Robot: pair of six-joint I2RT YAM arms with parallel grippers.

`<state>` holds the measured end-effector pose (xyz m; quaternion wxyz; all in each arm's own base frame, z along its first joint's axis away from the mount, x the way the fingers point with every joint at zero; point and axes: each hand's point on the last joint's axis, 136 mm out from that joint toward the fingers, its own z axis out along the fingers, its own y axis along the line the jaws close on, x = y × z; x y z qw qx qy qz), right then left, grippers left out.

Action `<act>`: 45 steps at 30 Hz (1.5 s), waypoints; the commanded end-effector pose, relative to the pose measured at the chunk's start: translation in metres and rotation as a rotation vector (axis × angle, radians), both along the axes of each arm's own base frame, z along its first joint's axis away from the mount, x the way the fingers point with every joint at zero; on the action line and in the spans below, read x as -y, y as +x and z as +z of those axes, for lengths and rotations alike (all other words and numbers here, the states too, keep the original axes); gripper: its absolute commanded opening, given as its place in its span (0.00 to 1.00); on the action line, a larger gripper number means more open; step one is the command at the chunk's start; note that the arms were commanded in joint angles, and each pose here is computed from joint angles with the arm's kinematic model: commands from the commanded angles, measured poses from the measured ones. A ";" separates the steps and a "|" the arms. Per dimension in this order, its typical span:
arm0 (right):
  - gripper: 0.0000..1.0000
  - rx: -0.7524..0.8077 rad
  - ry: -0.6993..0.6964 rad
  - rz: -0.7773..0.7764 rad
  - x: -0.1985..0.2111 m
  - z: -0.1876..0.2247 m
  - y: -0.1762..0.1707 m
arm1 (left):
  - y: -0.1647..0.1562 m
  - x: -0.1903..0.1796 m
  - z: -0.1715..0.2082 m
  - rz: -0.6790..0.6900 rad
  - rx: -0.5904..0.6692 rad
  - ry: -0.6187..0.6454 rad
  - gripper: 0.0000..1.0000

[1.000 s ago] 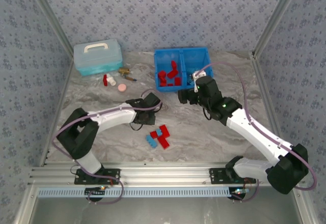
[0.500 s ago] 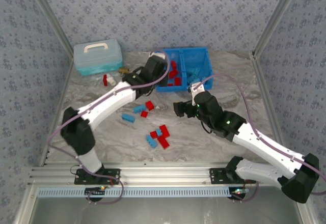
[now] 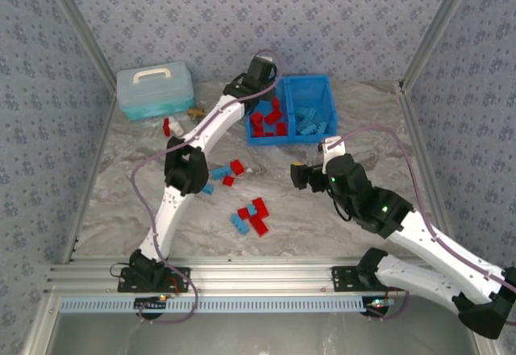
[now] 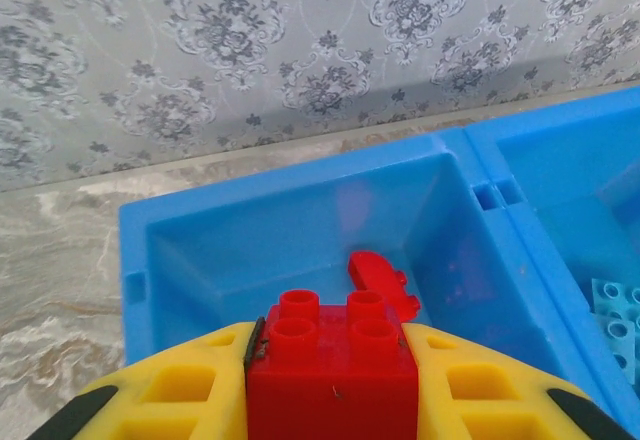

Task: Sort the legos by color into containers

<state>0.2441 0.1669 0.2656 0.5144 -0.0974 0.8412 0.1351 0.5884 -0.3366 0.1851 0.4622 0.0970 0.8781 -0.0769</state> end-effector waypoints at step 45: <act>1.00 -0.017 -0.024 0.001 -0.010 -0.011 0.014 | -0.245 -0.088 -0.111 -0.375 -0.504 0.325 0.99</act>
